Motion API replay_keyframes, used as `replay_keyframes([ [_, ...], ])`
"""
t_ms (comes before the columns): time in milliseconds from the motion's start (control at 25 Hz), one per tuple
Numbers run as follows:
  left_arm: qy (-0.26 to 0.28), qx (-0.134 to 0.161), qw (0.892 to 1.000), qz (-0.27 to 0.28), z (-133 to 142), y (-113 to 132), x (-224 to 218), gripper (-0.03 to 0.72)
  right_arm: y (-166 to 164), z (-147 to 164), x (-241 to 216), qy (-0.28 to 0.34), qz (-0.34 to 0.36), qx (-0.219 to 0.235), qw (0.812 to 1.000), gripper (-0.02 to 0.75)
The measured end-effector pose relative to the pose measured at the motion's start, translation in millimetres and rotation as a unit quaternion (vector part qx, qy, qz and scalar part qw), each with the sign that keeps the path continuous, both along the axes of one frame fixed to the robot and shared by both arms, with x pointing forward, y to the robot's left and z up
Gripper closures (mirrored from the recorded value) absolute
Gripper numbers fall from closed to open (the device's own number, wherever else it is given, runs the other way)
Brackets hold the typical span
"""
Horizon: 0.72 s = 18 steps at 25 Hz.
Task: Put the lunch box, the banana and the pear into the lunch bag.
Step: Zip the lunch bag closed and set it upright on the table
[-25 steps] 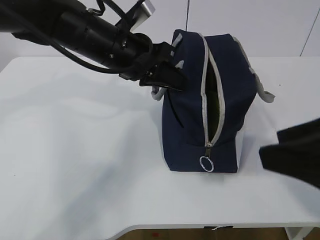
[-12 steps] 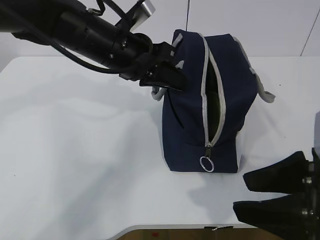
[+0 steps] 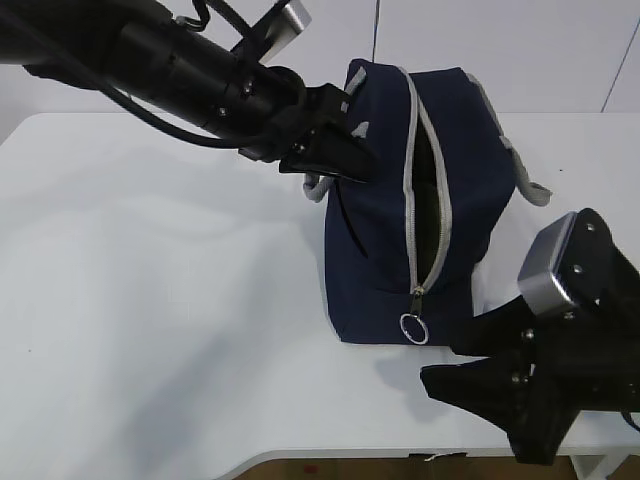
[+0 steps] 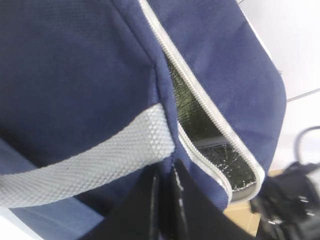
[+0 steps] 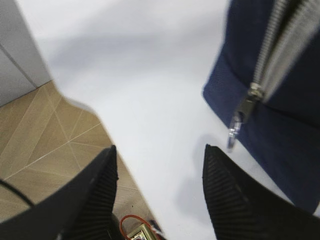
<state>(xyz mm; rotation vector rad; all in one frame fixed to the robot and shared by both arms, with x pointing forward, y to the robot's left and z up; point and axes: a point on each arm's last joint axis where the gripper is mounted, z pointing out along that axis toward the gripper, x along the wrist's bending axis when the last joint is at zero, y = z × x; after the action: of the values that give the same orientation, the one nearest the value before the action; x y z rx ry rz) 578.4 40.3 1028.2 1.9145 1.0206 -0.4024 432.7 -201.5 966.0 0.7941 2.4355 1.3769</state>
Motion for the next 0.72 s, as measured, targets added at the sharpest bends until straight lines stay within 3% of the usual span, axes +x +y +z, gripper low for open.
replay_keyframes([
  [360,0.004,-0.001,1.000,-0.007,0,0,-1,0.692,4,-35,32,0.044,-0.017,-0.018,0.999,0.299],
  [720,0.011,-0.001,1.000,-0.017,0,0,-4,0.692,3,-36,54,0.033,-0.042,-0.048,0.997,0.300],
])
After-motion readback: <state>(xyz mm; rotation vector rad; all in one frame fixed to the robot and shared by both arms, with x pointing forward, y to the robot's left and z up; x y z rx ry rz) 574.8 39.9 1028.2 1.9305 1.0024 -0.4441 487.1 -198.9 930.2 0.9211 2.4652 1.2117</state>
